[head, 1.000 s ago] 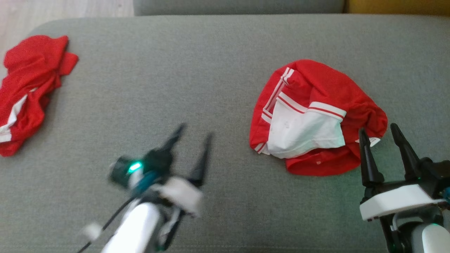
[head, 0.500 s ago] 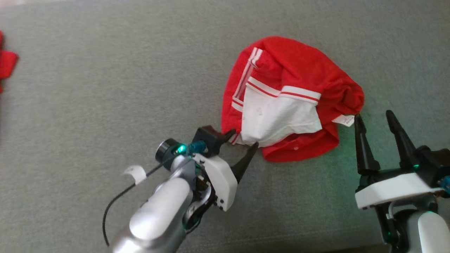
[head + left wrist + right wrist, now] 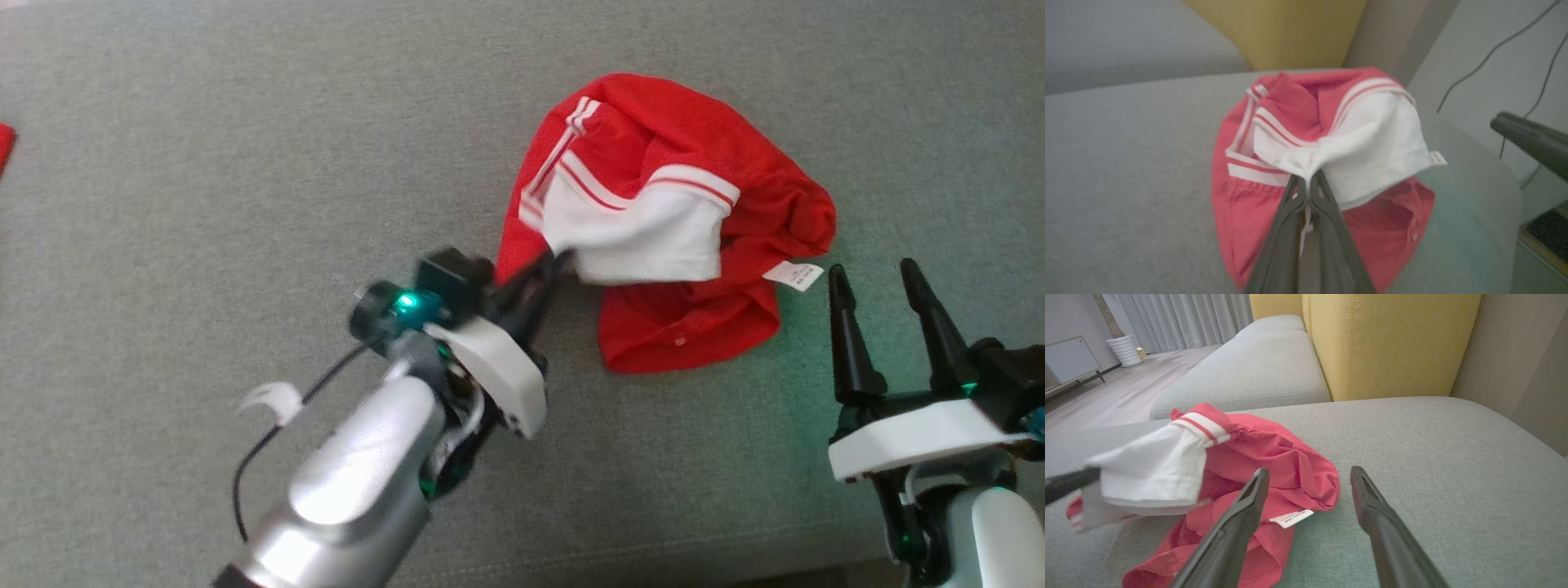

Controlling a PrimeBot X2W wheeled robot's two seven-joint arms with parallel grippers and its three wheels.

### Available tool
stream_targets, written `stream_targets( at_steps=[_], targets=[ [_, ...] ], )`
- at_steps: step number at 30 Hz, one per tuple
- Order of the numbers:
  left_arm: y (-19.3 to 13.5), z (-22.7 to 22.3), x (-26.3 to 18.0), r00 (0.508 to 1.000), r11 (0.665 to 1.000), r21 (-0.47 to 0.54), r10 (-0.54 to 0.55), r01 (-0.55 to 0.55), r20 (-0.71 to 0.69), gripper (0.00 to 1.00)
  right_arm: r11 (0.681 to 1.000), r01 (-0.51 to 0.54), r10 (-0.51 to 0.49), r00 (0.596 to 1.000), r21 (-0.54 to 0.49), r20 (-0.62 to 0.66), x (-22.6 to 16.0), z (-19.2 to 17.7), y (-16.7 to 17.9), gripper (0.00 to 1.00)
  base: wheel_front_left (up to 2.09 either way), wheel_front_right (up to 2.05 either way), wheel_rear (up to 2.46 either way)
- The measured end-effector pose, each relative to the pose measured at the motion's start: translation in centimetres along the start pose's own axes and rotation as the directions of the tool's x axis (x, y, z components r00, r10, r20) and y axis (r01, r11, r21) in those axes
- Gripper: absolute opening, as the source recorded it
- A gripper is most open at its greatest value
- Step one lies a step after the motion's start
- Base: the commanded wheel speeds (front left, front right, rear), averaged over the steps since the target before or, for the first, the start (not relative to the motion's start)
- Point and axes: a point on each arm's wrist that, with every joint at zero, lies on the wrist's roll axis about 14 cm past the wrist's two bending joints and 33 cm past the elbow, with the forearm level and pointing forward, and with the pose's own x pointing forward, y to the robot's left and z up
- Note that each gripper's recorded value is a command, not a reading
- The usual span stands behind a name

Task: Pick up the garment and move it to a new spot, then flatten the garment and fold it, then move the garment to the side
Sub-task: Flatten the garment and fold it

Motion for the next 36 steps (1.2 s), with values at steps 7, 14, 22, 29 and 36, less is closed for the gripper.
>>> stream_targets(
  at_steps=[7, 14, 22, 29, 36],
  targets=[
    [7.3, 4.8, -4.2, 0.954, 0.967, 0.017, 0.249, -0.256, 0.167, 0.00, 1.000, -0.012, 0.012, 1.000, 0.008, -0.005, 0.5, 0.0, 0.3, 1.00, 0.00, 0.00, 0.00],
    [11.1, 4.1, -9.2, 0.896, 0.905, -0.007, 0.422, -0.426, 0.139, 0.00, 1.000, -0.020, 0.020, 1.000, 0.010, -0.023, 0.9, -0.4, 0.6, 1.00, 0.00, 0.00, 0.00],
    [14.2, -0.8, -15.2, 0.789, 0.787, -0.058, 0.615, -0.614, -0.007, 0.00, 1.000, -0.019, 0.020, 0.999, 0.011, -0.047, 1.2, -1.1, 0.6, 1.00, 0.00, 0.00, 0.00],
    [13.7, -3.8, -16.0, 0.777, 0.769, -0.110, 0.624, -0.630, -0.090, 1.00, 1.000, -0.015, 0.015, 0.999, 0.009, -0.046, 1.3, -1.1, 0.4, 1.00, 0.00, 0.00, 0.00],
    [12.2, -1.8, -15.2, 0.800, 0.799, -0.084, 0.599, -0.595, 0.034, 1.00, 0.999, -0.033, 0.032, 0.999, -0.019, -0.012, 1.0, 0.2, 1.0, 1.00, 0.00, 0.00, 0.00]
  ],
)
